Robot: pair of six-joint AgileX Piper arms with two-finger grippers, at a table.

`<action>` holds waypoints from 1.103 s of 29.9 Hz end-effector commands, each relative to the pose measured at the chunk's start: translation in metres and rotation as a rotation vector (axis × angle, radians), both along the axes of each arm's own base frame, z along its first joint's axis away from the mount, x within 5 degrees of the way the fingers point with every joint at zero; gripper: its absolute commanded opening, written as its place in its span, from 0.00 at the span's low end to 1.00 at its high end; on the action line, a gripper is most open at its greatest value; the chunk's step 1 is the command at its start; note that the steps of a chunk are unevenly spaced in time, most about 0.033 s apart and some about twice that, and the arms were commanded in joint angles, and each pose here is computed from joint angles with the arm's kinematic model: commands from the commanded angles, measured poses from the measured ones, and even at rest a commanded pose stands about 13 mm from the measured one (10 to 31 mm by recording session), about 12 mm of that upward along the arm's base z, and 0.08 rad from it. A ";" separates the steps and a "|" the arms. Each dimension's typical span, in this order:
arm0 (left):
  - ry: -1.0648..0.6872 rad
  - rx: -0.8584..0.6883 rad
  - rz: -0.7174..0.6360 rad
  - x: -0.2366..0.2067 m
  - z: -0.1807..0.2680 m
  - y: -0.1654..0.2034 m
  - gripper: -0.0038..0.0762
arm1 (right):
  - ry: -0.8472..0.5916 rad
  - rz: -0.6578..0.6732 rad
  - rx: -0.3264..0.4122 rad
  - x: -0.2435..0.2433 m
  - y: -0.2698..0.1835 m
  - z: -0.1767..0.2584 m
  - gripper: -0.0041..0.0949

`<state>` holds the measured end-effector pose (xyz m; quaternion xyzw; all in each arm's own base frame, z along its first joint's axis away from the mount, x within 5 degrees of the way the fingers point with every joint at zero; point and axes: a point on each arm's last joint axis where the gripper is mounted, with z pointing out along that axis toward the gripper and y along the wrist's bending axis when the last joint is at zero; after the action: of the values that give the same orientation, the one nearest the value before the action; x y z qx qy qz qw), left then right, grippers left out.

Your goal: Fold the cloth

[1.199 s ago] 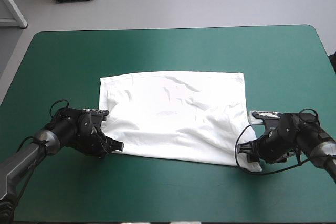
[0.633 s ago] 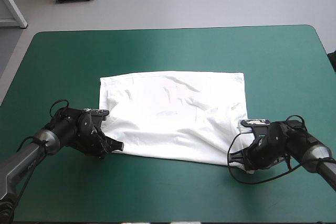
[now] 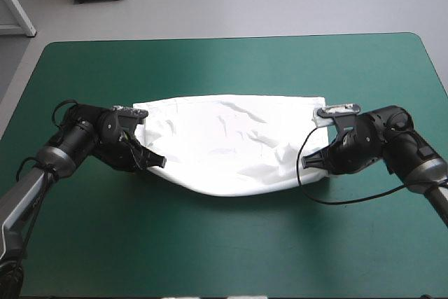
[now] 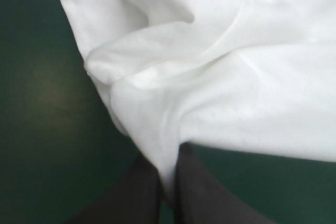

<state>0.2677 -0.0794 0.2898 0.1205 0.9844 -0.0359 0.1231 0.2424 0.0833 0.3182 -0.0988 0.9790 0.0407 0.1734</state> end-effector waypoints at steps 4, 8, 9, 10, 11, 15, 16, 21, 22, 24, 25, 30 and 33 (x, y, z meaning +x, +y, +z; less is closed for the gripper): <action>-0.285 -0.070 -0.006 0.013 0.073 -0.003 0.02 | -0.289 0.005 0.042 0.010 0.000 0.065 0.03; -0.449 -0.070 -0.007 0.026 0.093 -0.003 0.02 | -0.428 -0.002 0.056 0.024 0.002 0.076 0.03; -0.486 -0.062 -0.009 0.030 0.096 -0.003 0.02 | -0.451 -0.005 0.048 0.030 0.003 0.077 0.03; -0.512 -0.057 -0.009 0.034 0.097 -0.003 0.02 | -0.470 -0.006 0.042 0.034 0.003 0.077 0.03; -0.540 -0.049 -0.011 0.039 0.098 -0.003 0.02 | -0.487 -0.010 0.034 0.042 0.005 0.076 0.03; -0.598 -0.024 0.031 0.060 0.095 -0.004 0.02 | -0.531 -0.007 0.021 0.068 0.011 0.071 0.03; -0.597 -0.014 0.040 0.066 0.092 -0.004 0.02 | -0.540 -0.010 0.023 0.074 0.011 0.071 0.03; -0.591 0.017 0.042 0.096 0.080 -0.010 0.02 | -0.547 -0.078 0.022 0.114 0.003 0.067 0.03; -0.590 0.021 0.042 0.103 0.077 -0.012 0.02 | -0.546 -0.091 0.017 0.122 0.000 0.065 0.03; -0.586 0.032 0.039 0.114 0.072 -0.015 0.02 | -0.532 -0.109 0.008 0.138 -0.004 0.059 0.03; -0.581 0.033 0.038 0.121 0.068 -0.017 0.02 | -0.520 -0.111 0.004 0.145 -0.006 0.055 0.03; -0.535 0.047 0.034 0.147 0.042 -0.024 0.02 | -0.457 -0.108 -0.001 0.172 -0.010 0.035 0.03; -0.506 0.052 0.045 0.159 0.027 -0.024 0.02 | -0.450 -0.117 0.002 0.185 -0.011 0.025 0.03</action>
<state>0.4215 -0.1059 0.2921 0.1169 0.9423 0.0275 0.3123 0.4241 0.0791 0.3139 -0.0509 0.9415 0.0058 0.3330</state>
